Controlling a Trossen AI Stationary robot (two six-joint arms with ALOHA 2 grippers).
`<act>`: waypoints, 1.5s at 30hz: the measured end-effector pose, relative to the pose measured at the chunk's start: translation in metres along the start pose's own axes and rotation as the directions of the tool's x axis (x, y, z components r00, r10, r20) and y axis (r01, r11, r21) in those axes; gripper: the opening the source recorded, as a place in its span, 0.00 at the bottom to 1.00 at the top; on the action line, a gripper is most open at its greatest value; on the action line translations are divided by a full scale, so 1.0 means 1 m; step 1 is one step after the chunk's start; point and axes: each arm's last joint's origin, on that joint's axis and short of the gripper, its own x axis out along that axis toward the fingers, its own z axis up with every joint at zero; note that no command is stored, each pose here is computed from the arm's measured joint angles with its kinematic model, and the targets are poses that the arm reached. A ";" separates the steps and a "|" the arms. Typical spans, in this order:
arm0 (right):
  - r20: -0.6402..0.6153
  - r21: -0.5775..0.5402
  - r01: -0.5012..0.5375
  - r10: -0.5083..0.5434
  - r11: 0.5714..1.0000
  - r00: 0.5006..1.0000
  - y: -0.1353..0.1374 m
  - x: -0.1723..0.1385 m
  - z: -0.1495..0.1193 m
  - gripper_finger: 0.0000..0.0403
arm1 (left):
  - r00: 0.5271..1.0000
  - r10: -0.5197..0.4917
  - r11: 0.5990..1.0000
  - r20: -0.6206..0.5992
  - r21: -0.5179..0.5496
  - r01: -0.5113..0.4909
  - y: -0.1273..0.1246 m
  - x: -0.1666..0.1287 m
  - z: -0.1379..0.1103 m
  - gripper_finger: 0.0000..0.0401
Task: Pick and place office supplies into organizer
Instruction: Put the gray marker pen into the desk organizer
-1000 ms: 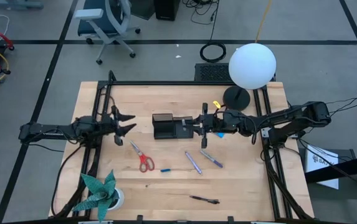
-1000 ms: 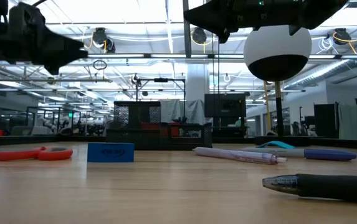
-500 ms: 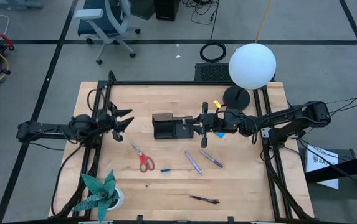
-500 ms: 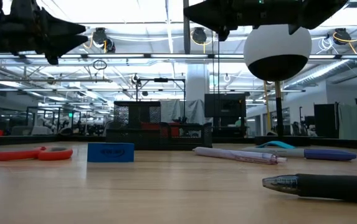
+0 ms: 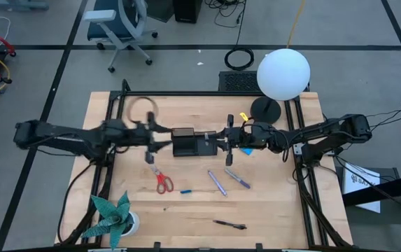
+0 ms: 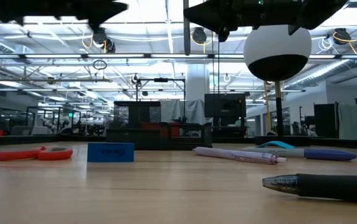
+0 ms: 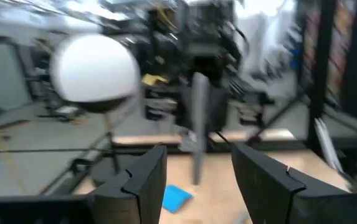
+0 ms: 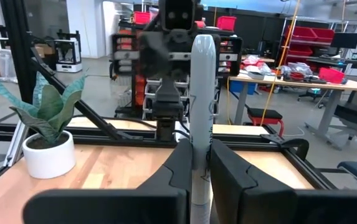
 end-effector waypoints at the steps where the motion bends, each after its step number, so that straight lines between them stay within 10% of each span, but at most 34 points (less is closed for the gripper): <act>1: 0.000 0.000 0.000 0.000 1.000 1.000 0.000 0.000 0.000 0.06 | 0.999 -0.022 1.000 -0.024 0.016 0.023 -0.001 0.010 -0.001 0.47; 13: 0.008 0.021 -0.054 0.053 0.998 0.999 0.002 0.000 0.001 0.06 | 0.997 0.013 0.995 -0.077 0.096 -0.006 0.009 0.085 0.013 0.47; 45: 0.015 0.000 -0.054 0.054 0.999 0.998 0.002 0.000 0.001 0.06 | 0.998 -0.063 0.998 0.005 0.028 0.063 0.005 0.112 0.002 0.47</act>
